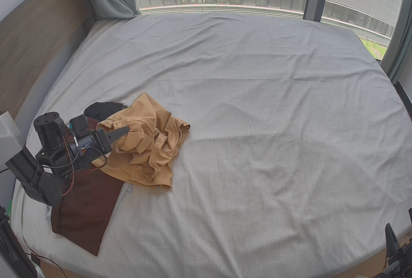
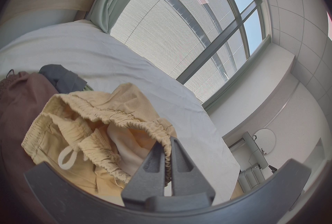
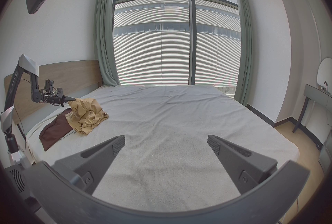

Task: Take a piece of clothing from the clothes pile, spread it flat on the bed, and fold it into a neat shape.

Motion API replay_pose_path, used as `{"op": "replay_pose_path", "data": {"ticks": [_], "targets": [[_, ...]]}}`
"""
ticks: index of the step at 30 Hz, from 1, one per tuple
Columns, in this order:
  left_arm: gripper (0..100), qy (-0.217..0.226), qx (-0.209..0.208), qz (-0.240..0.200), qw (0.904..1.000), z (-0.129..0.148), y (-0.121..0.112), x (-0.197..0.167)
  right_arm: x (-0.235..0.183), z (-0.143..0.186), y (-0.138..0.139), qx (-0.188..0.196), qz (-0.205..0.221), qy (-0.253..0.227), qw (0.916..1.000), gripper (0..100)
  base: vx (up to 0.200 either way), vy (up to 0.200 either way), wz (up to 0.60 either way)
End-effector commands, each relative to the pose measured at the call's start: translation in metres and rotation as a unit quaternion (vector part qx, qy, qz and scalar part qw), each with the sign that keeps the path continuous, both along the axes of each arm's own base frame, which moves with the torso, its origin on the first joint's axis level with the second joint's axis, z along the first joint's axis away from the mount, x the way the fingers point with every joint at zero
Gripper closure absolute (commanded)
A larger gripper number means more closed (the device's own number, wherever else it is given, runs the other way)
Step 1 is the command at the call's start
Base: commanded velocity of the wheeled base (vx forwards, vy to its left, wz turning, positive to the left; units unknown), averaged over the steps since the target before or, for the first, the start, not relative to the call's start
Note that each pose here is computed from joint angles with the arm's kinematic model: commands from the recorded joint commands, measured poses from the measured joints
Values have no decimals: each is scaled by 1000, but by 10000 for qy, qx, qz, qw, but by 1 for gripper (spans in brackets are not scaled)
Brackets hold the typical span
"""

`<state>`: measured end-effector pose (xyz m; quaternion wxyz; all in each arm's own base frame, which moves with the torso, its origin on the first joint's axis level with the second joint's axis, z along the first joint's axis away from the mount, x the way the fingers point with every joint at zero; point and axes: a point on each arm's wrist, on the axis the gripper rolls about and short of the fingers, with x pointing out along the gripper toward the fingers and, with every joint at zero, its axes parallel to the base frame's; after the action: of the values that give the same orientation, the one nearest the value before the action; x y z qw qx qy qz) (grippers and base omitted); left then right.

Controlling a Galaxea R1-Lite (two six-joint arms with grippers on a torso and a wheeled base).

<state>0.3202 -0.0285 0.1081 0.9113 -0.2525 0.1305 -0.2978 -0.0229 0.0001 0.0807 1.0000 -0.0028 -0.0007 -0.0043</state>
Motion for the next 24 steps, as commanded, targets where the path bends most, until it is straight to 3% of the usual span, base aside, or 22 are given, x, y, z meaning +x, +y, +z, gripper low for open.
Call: {"op": "replay_pose_path", "data": {"ticks": [1, 6, 16, 24], "targets": [[100, -208, -2, -10, 9998, 7, -1, -4, 0, -5, 0, 5, -3, 15, 10000, 0, 0, 0, 0], [100, -346, -10, -10, 9994, 13, 0, -10, 0, -5, 0, 5, -3, 7, 10000, 0, 0, 0, 0], [100, -115, -6, 22, 9999, 5, -1, -22, 0, -5, 0, 20, -3, 7, 10000, 0, 0, 0, 0], [100, -223, -35, -84, 9997, 15, -17, -36, 0, -5, 0, 20, -3, 7, 10000, 0, 0, 0, 0]]}}
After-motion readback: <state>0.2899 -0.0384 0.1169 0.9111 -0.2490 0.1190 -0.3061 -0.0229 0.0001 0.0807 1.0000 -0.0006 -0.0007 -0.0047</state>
